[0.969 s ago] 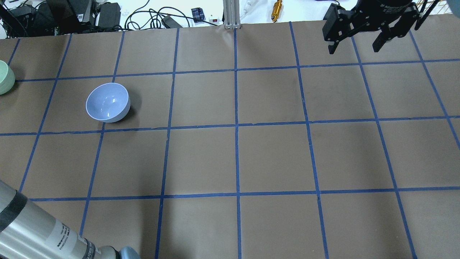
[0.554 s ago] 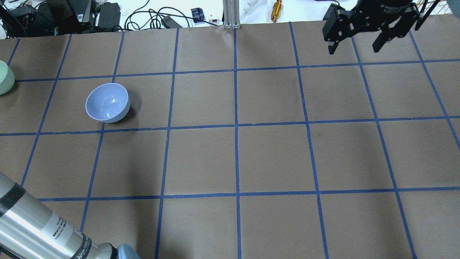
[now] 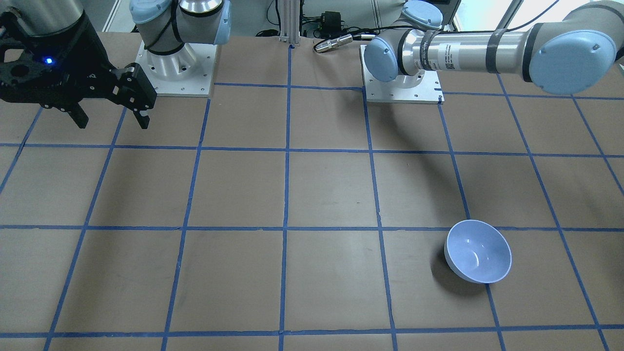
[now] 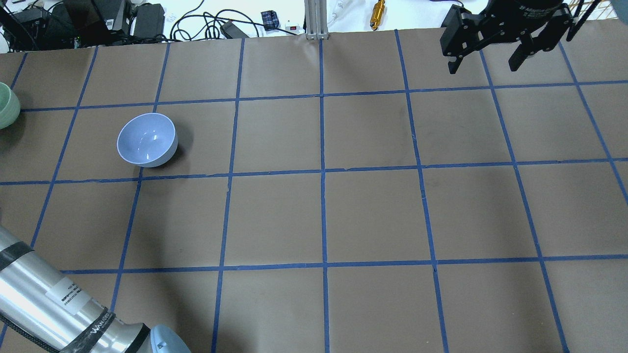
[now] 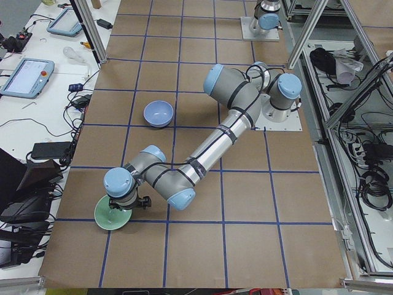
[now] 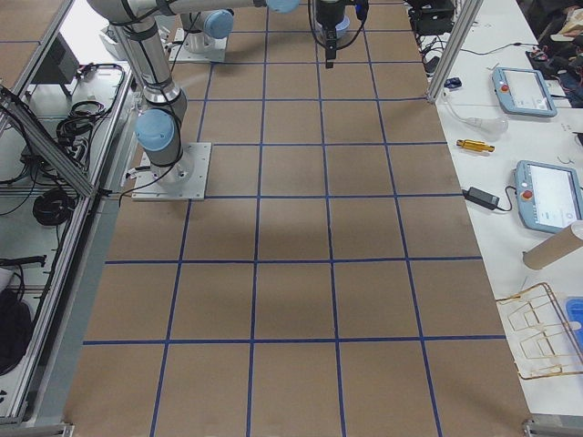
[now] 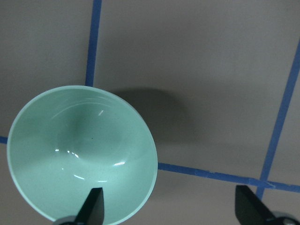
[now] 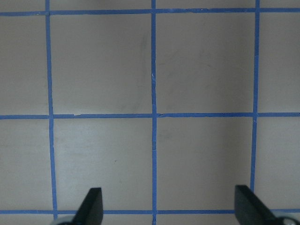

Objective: Stack green bowl on blue bowl
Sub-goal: 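Lower the left gripper onto the mint-green bowl rim and grasp it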

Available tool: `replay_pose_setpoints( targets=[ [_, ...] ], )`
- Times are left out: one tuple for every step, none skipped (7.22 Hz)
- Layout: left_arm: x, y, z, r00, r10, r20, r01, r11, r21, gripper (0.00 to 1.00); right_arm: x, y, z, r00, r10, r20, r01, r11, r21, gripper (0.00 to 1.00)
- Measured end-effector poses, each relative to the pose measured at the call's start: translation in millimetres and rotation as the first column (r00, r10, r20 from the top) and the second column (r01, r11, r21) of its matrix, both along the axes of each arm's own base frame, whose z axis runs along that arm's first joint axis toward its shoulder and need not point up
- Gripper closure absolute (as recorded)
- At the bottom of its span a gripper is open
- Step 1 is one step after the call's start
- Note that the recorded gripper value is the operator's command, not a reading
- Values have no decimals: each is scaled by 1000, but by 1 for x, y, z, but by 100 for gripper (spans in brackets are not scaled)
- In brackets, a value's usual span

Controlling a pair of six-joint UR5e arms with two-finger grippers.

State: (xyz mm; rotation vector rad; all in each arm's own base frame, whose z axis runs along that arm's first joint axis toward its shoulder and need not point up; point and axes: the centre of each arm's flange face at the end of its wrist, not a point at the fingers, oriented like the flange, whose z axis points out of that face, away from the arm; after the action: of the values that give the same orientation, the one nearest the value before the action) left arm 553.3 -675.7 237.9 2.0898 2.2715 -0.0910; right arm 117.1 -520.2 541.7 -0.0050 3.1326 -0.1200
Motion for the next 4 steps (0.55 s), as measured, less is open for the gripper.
replay_pose_setpoints(
  targets=[
    [4, -1, -16, 1000, -11, -15, 11, 1000, 2, 5, 0, 0, 0, 1000, 0, 0, 0, 1000, 0, 0],
    [6, -2, -28, 999, -23, -24, 23, 1000, 6, 6, 0, 0, 0, 1000, 0, 0, 0, 1000, 0, 0],
    [8, -2, -37, 999, -29, -27, 29, 1000, 8, 22, 0, 0, 0, 1000, 0, 0, 0, 1000, 0, 0],
    [10, -2, -42, 999, -31, -25, 31, 999, 7, 58, 0, 0, 0, 1000, 0, 0, 0, 1000, 0, 0]
  ],
)
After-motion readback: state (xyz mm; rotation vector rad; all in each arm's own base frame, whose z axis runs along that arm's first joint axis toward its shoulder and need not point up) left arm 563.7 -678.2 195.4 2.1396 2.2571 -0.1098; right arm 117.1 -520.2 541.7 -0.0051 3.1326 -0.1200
